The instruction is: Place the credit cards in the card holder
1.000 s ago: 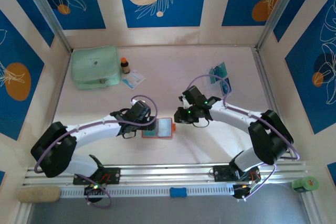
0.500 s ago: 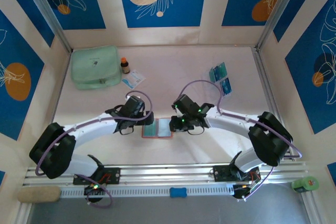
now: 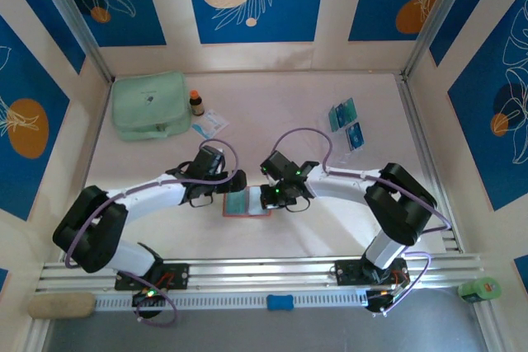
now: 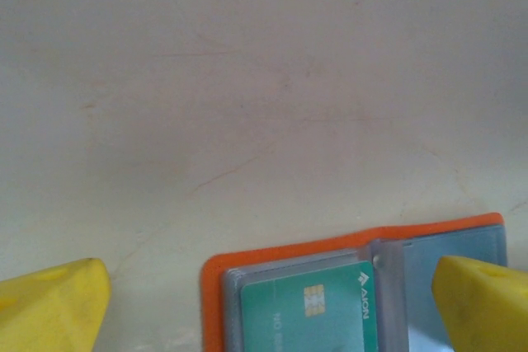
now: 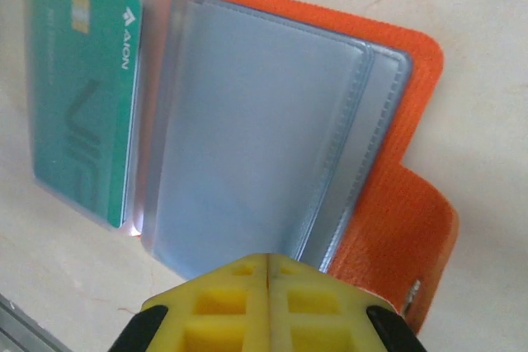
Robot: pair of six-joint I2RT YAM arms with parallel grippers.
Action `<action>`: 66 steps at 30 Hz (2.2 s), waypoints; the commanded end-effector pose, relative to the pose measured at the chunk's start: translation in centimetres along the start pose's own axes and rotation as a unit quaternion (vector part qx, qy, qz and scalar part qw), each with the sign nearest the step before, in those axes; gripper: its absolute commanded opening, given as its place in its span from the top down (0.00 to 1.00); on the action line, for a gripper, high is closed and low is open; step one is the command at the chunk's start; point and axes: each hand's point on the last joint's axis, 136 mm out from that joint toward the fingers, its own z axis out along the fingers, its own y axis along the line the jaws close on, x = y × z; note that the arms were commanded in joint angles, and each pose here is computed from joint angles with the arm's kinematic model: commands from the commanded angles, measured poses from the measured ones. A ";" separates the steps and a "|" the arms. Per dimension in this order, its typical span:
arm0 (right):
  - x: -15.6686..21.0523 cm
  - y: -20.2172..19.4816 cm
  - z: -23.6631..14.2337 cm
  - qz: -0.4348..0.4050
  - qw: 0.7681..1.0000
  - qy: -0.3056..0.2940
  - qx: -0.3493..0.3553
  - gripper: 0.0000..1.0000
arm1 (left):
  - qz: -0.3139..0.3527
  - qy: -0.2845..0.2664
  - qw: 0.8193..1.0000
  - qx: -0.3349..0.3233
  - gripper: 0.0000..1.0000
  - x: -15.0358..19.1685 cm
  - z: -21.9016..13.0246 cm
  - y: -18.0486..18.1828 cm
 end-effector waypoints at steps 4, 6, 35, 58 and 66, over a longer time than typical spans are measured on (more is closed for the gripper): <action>1.3 -2.4 1.4 0.021 0.999 0.019 0.015 1.00 | -0.014 0.014 1.000 0.024 0.00 0.8 0.6 -0.3; 1.7 -2.7 1.6 0.025 0.999 0.022 0.016 1.00 | -0.016 0.017 0.999 0.028 0.00 1.1 0.7 -0.2; 2.6 -3.2 2.1 0.034 0.999 0.030 0.015 1.00 | -0.030 0.030 0.997 0.063 0.00 2.0 1.3 -2.0; 2.6 -2.7 2.1 0.030 0.999 0.021 -0.007 1.00 | -0.004 0.035 0.999 0.034 0.00 3.0 0.9 -3.5; 2.8 -3.0 2.2 0.031 0.999 0.023 -0.005 1.00 | -0.025 -0.004 0.995 0.095 0.00 1.1 -1.5 -6.0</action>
